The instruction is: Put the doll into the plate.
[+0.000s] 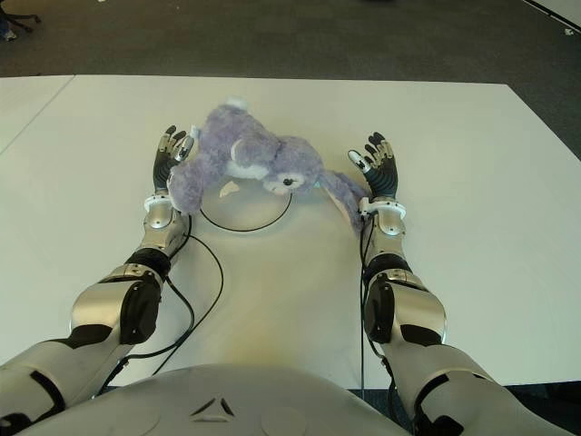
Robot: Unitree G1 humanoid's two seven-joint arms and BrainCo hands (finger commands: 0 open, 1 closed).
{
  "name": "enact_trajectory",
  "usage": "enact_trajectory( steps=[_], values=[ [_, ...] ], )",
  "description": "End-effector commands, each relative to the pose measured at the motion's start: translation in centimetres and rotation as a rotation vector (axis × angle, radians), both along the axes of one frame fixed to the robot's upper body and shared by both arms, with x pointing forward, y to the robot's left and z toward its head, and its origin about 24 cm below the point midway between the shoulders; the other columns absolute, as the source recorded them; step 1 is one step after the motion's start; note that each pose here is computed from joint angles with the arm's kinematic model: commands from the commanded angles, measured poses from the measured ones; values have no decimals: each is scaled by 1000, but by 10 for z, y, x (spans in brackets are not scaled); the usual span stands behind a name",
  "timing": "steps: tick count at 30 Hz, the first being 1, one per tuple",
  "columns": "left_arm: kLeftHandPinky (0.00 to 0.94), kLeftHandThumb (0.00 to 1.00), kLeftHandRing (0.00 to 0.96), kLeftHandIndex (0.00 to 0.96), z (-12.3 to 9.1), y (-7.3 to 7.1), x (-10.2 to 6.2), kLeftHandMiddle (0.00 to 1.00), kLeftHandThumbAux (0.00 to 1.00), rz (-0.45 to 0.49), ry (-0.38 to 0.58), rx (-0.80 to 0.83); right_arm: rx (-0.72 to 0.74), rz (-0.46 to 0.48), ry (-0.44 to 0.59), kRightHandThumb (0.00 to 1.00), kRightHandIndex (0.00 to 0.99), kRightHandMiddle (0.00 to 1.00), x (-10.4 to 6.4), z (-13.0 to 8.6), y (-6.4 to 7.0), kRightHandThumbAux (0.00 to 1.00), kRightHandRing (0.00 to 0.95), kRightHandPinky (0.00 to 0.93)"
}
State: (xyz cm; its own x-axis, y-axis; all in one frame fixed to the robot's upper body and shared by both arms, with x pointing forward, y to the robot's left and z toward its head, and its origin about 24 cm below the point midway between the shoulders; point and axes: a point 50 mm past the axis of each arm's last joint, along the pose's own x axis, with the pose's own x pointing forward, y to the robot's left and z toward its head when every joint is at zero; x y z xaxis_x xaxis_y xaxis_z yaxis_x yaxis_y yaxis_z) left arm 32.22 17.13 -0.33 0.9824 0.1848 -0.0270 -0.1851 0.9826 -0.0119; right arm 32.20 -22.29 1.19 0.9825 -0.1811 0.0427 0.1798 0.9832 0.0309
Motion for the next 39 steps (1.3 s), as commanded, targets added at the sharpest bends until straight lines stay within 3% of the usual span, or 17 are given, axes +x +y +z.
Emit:
enact_trajectory(
  steps=[1, 11, 25, 39],
  values=[
    [129, 0, 139, 73, -95, -10, -83, 143, 451, 11, 473, -90, 174, -58, 408, 0, 98, 109, -88, -101, 19, 645, 93, 99],
    [111, 0, 149, 80, -95, -11, -83, 159, 456, 15, 472, -90, 166, -53, 424, 0, 94, 108, -88, -102, 17, 655, 95, 102],
    [121, 0, 142, 78, -94, -12, -83, 147, 459, 5, 470, -64, 106, -47, 449, 0, 115, 138, -87, -102, 17, 826, 123, 131],
    [119, 0, 135, 64, -94, -12, -82, 137, 462, -6, 474, -34, 79, -47, 472, 0, 111, 139, -86, -103, 18, 871, 127, 136]
  ],
)
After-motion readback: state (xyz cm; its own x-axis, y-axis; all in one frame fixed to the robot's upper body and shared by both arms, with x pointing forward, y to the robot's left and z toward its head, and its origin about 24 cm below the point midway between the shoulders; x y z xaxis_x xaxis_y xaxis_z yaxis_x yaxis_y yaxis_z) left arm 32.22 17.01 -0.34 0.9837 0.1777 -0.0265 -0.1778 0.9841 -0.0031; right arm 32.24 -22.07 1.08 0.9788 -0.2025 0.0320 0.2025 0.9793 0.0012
